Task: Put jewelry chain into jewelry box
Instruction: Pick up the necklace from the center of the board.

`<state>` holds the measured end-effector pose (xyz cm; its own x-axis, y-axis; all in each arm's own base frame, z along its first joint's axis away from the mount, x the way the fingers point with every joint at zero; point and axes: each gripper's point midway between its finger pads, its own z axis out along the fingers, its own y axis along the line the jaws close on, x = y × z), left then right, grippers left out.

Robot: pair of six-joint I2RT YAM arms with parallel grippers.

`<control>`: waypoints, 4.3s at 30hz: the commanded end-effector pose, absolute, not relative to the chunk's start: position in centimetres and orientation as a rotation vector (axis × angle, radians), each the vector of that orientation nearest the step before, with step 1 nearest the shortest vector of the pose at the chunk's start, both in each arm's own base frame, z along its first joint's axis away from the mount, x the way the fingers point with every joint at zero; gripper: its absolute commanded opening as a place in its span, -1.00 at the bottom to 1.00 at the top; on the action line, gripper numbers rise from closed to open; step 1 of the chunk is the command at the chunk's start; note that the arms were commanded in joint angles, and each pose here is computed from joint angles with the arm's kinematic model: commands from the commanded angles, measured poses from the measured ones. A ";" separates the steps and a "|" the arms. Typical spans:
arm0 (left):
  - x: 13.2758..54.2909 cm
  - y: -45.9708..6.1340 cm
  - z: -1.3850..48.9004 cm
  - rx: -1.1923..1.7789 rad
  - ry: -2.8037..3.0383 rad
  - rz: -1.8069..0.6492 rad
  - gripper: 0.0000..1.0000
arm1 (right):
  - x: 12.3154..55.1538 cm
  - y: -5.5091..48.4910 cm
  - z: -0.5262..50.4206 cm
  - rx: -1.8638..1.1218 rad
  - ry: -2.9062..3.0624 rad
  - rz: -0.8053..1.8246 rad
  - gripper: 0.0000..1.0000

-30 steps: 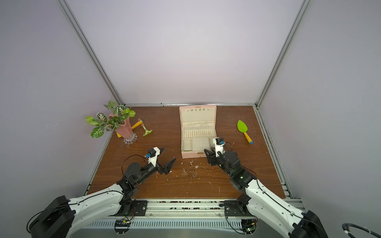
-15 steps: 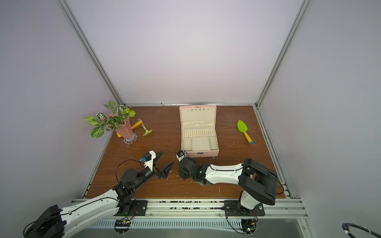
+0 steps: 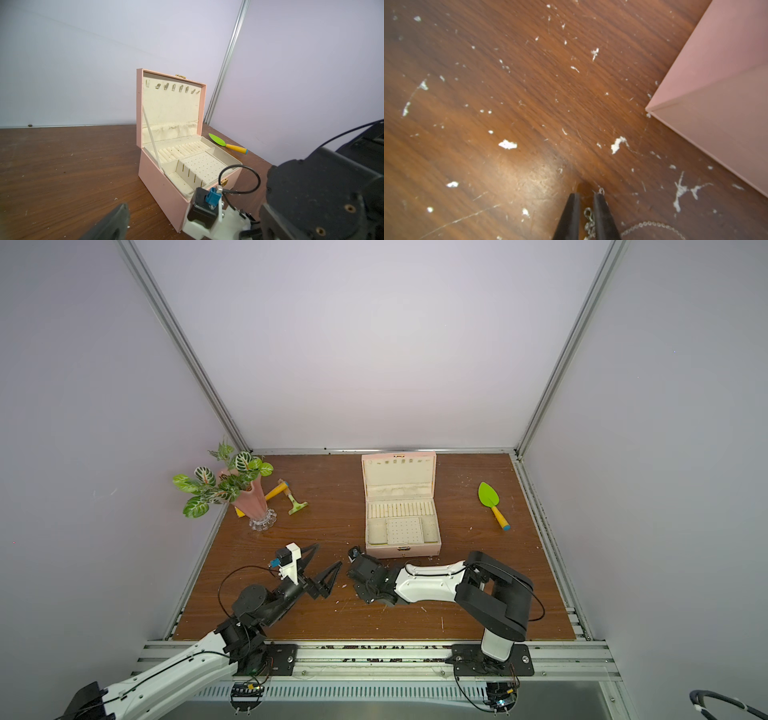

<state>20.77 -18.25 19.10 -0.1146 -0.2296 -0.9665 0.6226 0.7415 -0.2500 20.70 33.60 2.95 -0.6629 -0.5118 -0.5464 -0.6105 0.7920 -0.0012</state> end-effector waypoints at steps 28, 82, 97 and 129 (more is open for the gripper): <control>20.4 -17.8 14.3 0.341 1.635 -0.716 0.98 | 18.2 29.2 -0.4 -0.929 2.529 -0.081 -0.92; 20.2 -34.0 17.9 0.898 1.367 -1.165 0.29 | 21.6 27.0 31.6 -0.532 1.607 0.593 -1.00; 19.9 -35.0 14.6 0.932 1.407 -1.234 -0.14 | 21.9 27.1 34.7 -0.494 1.539 0.608 -1.00; 19.4 -36.1 15.1 0.945 1.346 -1.340 -0.63 | 22.1 25.7 35.1 -0.451 1.544 0.565 -1.00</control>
